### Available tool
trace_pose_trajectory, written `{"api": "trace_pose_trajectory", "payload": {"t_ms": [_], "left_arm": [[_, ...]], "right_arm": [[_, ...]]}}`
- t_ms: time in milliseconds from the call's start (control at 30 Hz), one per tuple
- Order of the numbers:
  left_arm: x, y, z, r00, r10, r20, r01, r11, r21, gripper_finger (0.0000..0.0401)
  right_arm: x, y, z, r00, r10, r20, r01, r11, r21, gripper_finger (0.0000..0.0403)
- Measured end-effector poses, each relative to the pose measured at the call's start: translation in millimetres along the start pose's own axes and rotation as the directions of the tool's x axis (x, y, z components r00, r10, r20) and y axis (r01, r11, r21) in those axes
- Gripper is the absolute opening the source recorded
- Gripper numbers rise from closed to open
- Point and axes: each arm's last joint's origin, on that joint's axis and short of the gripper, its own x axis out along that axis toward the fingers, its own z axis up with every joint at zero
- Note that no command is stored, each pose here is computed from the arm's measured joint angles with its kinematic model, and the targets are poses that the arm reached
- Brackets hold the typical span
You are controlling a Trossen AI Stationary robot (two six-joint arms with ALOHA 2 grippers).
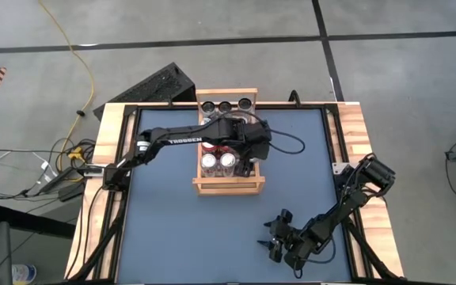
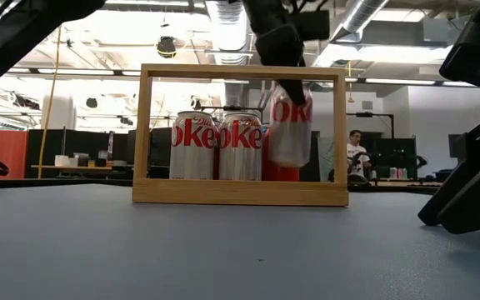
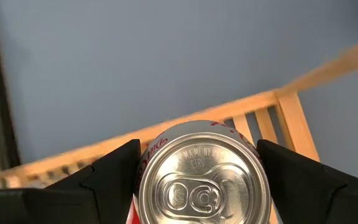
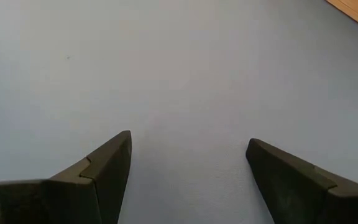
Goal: Place canned beverage on shelf
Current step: Put the silver can on the shelf aligned with the other silver soda cans
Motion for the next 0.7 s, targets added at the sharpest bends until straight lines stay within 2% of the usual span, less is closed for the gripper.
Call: {"api": "trace_pose_trajectory", "payload": {"t_ms": [200, 400, 533, 700], "left_arm": [[24, -5, -5, 0.998, -0.015, -0.062, 0.014, 1.0, -0.026, 0.0289], [28, -3, -6, 0.998, -0.021, -0.062, 0.016, 0.997, -0.075, 0.0289], [32, 2, -11, 0.995, -0.074, -0.059, 0.066, 0.989, -0.134, 0.0289], [33, 4, -10, 0.997, -0.06, -0.048, 0.052, 0.987, -0.153, 0.0289]], "right_arm": [[0, -1, 0, 1.0, -0.006, 0.001, 0.006, 1.0, -0.005, 0.0317], [0, -1, 0, 1.0, -0.01, 0.003, 0.01, 1.0, -0.008, 0.0317], [0, -1, 0, 1.0, -0.01, 0.004, 0.011, 1.0, -0.011, 0.0317], [0, -1, -1, 1.0, -0.011, 0.004, 0.011, 1.0, -0.016, 0.0317]]}}
